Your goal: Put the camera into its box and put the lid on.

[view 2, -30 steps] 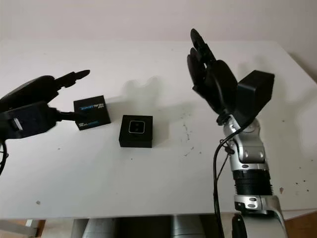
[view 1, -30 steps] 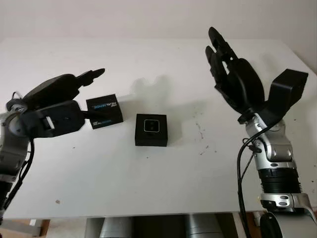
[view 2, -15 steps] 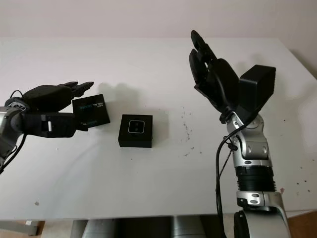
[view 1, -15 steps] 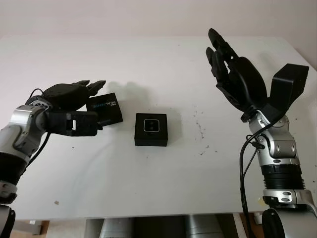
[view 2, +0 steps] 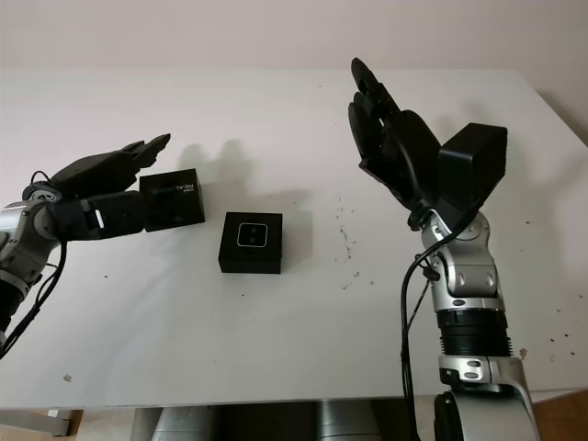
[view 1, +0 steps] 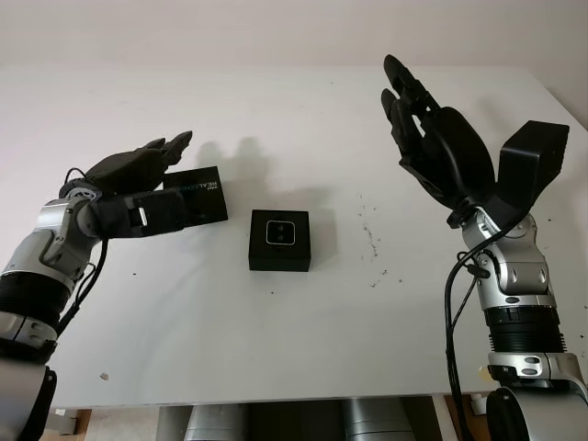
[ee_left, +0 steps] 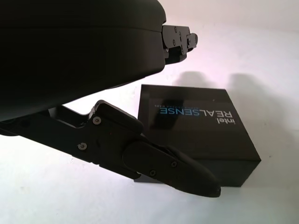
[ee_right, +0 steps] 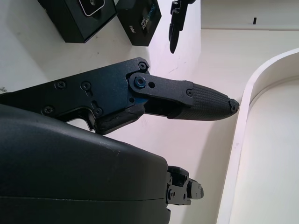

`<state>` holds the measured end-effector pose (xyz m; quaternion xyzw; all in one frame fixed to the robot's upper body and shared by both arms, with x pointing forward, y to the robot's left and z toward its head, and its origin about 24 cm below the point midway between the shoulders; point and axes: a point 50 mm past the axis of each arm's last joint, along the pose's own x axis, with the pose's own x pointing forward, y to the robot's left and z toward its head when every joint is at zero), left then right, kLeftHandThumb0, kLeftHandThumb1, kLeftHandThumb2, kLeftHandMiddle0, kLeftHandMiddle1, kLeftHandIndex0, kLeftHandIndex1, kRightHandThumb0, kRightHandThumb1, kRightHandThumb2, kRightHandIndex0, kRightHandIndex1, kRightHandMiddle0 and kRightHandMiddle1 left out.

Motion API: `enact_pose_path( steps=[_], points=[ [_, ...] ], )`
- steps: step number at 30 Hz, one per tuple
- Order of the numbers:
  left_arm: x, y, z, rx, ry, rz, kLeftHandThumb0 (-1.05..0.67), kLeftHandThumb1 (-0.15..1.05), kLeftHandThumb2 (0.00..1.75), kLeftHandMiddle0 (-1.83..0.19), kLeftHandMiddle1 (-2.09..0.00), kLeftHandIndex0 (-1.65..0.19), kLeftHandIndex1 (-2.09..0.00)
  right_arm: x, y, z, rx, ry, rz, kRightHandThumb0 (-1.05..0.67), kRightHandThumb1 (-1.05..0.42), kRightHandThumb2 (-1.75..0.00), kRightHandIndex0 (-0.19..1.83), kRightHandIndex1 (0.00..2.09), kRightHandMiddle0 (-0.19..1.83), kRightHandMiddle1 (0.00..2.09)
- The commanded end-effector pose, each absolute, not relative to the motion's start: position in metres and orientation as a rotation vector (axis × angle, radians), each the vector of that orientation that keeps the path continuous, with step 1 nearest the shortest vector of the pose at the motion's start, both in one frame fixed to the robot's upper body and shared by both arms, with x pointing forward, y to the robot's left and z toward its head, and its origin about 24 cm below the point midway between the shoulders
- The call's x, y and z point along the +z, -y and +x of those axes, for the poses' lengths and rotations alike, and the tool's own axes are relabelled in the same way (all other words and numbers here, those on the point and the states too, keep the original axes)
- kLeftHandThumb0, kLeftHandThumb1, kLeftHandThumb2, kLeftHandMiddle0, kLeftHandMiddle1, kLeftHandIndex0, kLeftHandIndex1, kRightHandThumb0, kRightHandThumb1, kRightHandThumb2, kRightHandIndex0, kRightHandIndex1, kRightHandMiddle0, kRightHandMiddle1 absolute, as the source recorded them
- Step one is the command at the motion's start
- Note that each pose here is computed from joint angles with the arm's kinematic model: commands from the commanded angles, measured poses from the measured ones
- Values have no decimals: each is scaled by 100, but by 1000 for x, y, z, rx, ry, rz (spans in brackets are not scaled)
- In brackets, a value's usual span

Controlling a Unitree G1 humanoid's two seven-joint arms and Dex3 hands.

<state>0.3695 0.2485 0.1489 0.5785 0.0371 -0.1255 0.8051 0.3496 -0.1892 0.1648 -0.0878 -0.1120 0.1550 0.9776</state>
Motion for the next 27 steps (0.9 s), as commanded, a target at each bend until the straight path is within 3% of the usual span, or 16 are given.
enact_pose_path(
  steps=[1,10,21,27],
  points=[
    [157,-245,370,-278,-61,1210,-72,92,4,9,-6,12,-5,168,192,349,301,230,-198,-73,-105,-62,-15,5,-11,5],
    [155,-239,367,-350,-75,1242,-69,88,4,-2,-9,4,-8,169,193,348,281,230,-183,-68,-105,-62,-15,5,-11,5],
    [149,-233,365,-374,-107,1385,-44,80,5,-10,-7,-3,-8,169,193,347,278,227,-181,-67,-105,-63,-15,5,-10,5],
    [141,-230,362,-329,9,1538,-25,82,6,-33,-10,-22,-13,167,192,347,278,224,-172,-67,-105,-64,-14,6,-10,6]
  ],
)
